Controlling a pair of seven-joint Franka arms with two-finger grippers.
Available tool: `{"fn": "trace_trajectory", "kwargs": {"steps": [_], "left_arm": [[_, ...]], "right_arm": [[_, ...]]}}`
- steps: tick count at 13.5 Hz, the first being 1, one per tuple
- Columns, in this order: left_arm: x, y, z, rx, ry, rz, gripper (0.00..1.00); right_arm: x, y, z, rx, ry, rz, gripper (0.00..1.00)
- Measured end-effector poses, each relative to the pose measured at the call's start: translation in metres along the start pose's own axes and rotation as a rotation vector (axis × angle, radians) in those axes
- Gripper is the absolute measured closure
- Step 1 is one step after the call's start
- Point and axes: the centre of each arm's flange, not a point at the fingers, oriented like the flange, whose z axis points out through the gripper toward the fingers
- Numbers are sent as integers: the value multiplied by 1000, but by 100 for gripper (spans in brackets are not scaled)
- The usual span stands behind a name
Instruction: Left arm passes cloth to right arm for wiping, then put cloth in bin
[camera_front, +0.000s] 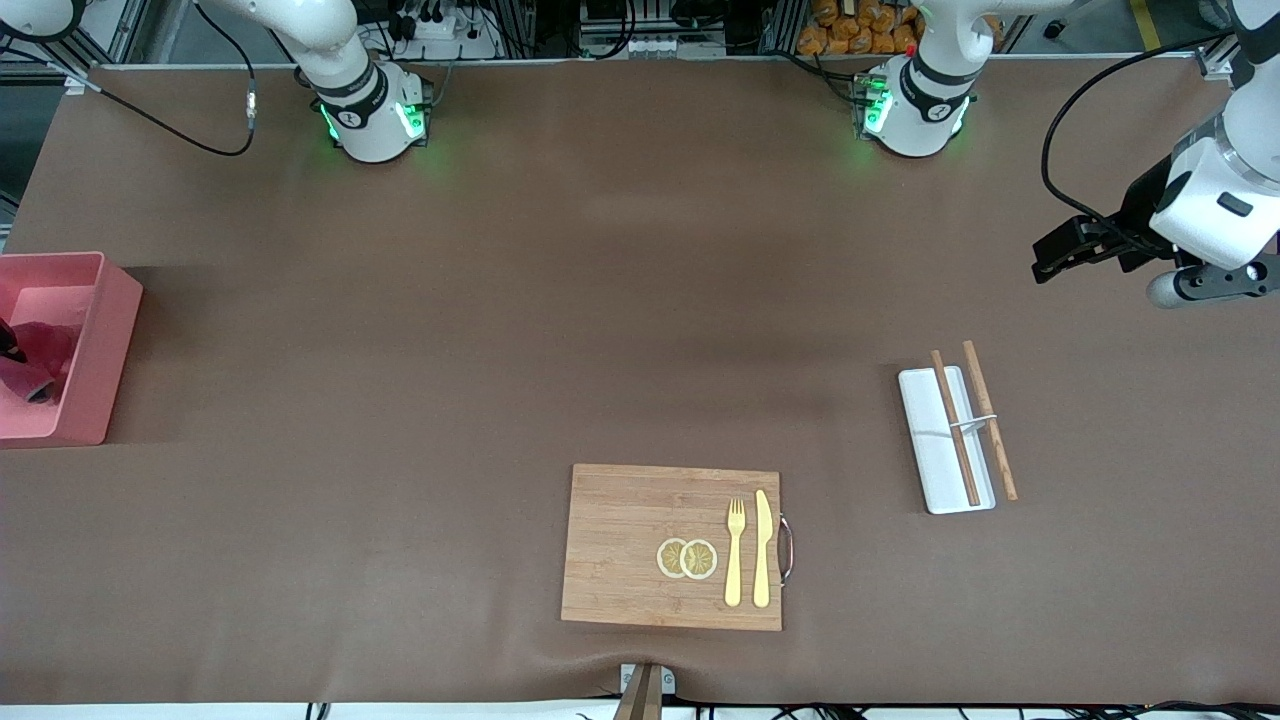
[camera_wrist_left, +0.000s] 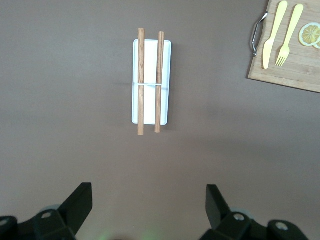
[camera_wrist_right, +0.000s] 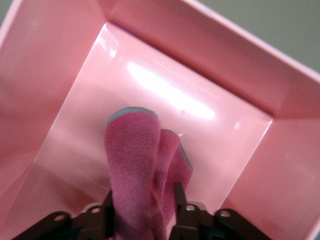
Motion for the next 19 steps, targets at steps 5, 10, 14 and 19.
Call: {"fn": "trace_trajectory", "kwargs": {"steps": [5,10,14,19], "left_arm": [[0,-1,0,0,0,-1,0],[0,-1,0,0,0,-1,0],[1,-2,0,0,0,-3,0],[1,-2,0,0,1,-4,0]], "right_arm": [[15,4,-48,5,9,-14,0],[88,-37,-170,6,9,22,0],[162,-87,-193,31,-16,101,0],[275,-184,-184,99,-104,278,0]]}}
